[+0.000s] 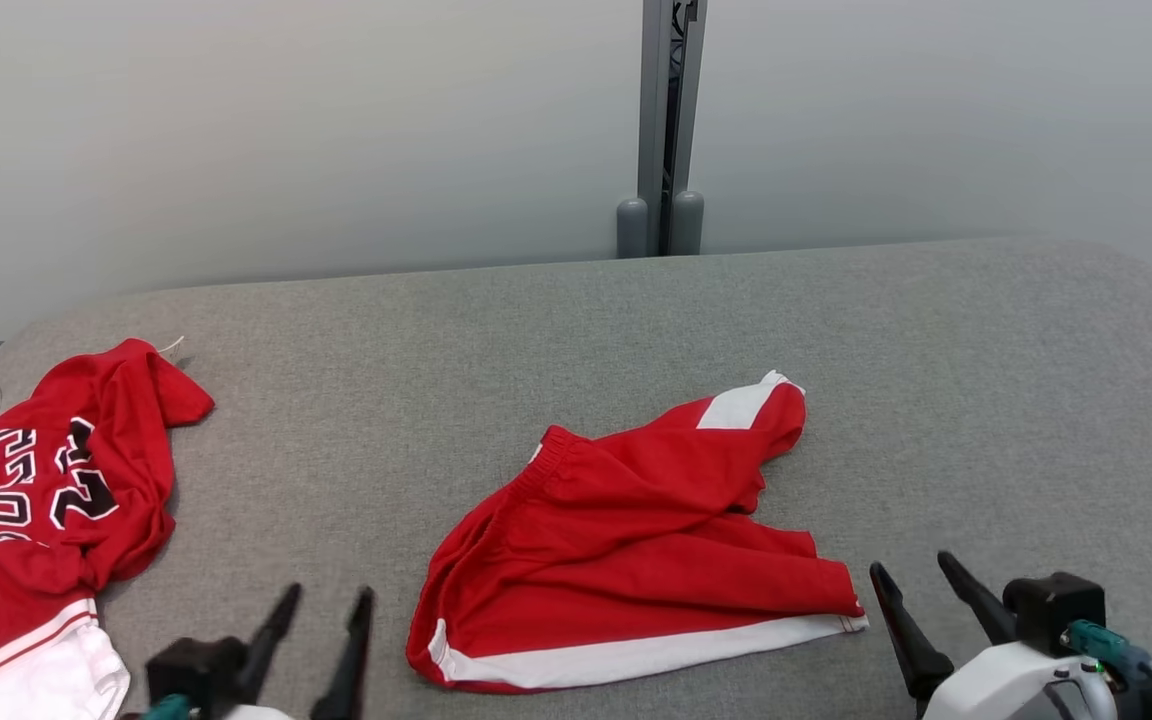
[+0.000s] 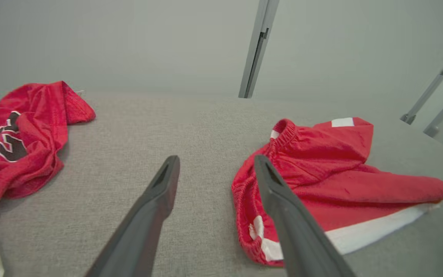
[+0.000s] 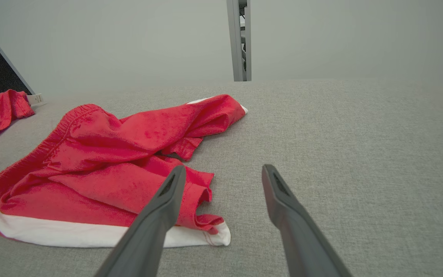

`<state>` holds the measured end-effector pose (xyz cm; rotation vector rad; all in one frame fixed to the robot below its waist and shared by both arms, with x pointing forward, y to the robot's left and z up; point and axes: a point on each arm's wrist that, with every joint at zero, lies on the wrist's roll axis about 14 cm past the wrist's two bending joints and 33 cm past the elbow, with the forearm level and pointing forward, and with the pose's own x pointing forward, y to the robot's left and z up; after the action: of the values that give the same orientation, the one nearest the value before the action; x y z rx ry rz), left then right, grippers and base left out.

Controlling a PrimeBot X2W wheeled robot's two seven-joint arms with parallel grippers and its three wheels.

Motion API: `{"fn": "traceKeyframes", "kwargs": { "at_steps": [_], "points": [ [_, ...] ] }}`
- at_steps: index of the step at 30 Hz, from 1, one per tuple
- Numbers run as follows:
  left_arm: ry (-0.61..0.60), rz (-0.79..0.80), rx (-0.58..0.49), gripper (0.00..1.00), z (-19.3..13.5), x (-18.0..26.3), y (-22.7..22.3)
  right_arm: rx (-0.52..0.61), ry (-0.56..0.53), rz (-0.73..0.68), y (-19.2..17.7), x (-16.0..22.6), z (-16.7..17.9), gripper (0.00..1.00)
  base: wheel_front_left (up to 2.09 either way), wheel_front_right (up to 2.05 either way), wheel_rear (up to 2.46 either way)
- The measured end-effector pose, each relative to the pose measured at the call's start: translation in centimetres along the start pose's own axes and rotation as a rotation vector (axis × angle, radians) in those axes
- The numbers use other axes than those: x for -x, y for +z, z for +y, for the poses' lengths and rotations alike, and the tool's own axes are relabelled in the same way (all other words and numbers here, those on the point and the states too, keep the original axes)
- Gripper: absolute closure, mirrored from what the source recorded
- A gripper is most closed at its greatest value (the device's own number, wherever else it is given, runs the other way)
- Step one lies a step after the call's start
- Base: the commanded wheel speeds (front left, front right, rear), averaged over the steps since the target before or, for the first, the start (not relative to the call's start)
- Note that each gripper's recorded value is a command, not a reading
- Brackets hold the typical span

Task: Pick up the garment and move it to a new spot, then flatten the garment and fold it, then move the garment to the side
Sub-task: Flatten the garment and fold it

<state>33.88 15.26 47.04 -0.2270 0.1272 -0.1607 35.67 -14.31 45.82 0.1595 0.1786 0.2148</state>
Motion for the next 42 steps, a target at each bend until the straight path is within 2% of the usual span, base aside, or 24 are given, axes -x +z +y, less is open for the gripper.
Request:
{"fn": "traceKeyframes", "kwargs": {
  "at_steps": [6, 14, 20, 36, 37, 38, 39, 40, 42],
  "points": [
    [-0.133, 0.265, 0.007, 0.0, -3.3, 0.6, -4.4, -0.009, 0.001, 0.202, -4.0, 0.7, -0.1, 0.0, 0.0, 0.0, 0.0],
    [-0.241, 0.475, -0.024, 0.0, -5.5, 0.6, -7.0, -0.005, 0.022, 0.299, -5.6, -0.3, 0.3, 0.0, 0.0, 0.0, 0.0],
    [-0.259, 0.507, -0.045, 0.0, -5.7, -0.4, -7.5, -0.01, 0.027, 0.349, -6.7, -1.1, 0.4, 0.0, 0.0, 0.0, 0.0],
    [-0.276, 0.648, -0.088, 0.0, -4.9, -0.7, -10.9, -0.046, 0.053, 0.378, -8.1, -2.7, 1.7, 0.0, 0.0, 0.0, 0.0],
    [-0.275, 0.652, -0.087, 0.0, -4.9, -0.7, -11.0, -0.046, 0.058, 0.377, -8.1, -2.8, 1.9, 0.13, 0.0, 0.0, 0.0],
    [-0.275, 0.656, -0.084, 0.09, -4.9, -0.7, -11.1, -0.049, 0.063, 0.376, -8.1, -2.9, 2.0, 0.56, 0.0, 0.0, 0.0],
    [-0.274, 0.655, -0.084, 0.65, -4.8, -0.7, -11.2, -0.048, 0.07, 0.377, -8.1, -2.9, 2.2, 0.79, 0.0, 0.0, 0.0],
    [-0.276, 0.653, -0.084, 1.0, -4.9, -0.8, -11.3, -0.051, 0.079, 0.376, -8.2, -3.1, 2.6, 1.0, 0.0, 0.0, 0.0],
    [-0.277, 0.649, -0.084, 1.0, -4.9, -0.8, -11.3, -0.051, 0.089, 0.377, -8.2, -3.0, 2.9, 1.0, 0.0, 0.0, 0.0]
  ]
}}
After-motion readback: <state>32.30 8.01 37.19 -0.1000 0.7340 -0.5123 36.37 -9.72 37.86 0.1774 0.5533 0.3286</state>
